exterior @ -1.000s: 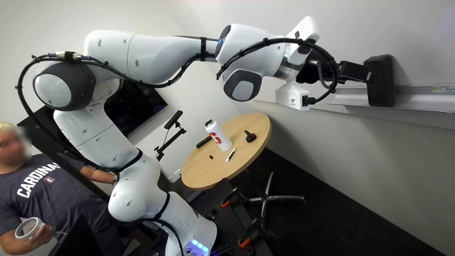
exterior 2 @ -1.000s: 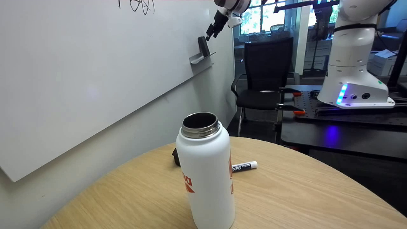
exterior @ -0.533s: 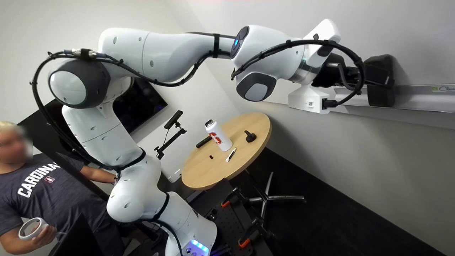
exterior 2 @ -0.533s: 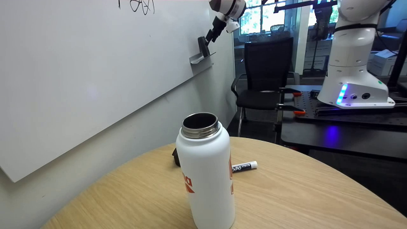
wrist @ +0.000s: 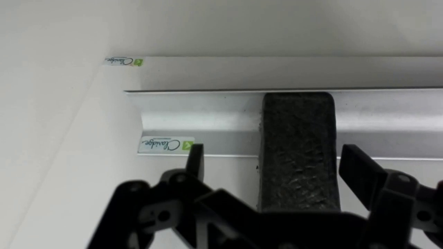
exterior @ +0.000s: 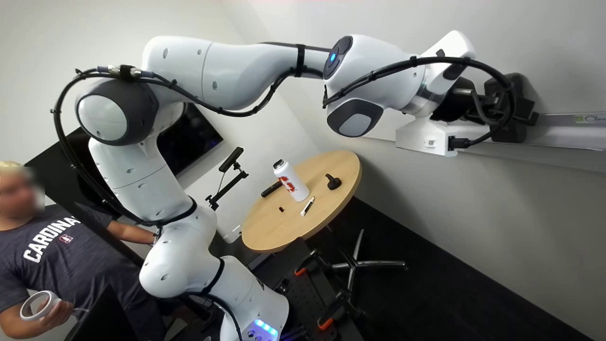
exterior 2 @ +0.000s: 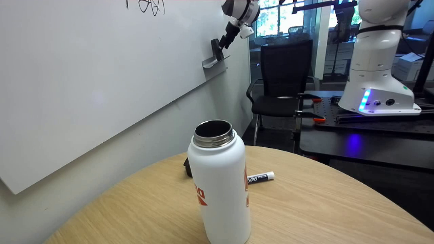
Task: Use the black eraser to wipe the whiteboard and set it down on the table
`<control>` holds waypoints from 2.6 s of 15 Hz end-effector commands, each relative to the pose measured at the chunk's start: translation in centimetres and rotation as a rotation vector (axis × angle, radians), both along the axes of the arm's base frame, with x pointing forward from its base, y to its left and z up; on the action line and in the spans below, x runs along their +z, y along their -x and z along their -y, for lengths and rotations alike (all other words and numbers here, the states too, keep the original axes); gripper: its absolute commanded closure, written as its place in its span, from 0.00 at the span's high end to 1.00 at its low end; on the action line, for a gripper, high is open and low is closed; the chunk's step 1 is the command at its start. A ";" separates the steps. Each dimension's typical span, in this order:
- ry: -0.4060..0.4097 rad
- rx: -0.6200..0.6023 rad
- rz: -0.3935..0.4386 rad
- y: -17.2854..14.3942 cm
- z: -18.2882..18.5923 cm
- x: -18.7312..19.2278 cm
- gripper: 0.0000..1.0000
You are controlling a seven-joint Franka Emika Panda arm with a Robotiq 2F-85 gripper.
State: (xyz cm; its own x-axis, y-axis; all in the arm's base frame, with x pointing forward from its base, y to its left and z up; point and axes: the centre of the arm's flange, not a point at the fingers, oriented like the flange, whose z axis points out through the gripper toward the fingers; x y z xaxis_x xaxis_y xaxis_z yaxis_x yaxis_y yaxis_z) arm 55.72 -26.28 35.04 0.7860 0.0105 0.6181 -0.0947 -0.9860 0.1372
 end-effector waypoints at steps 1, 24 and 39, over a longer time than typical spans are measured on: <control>-0.030 0.034 0.000 -0.2 1.5 0.1 1.00; -0.090 0.114 -0.029 -0.9 -1.0 -0.3 0.57; -0.017 0.213 -0.017 3.6 -2.9 4.5 0.27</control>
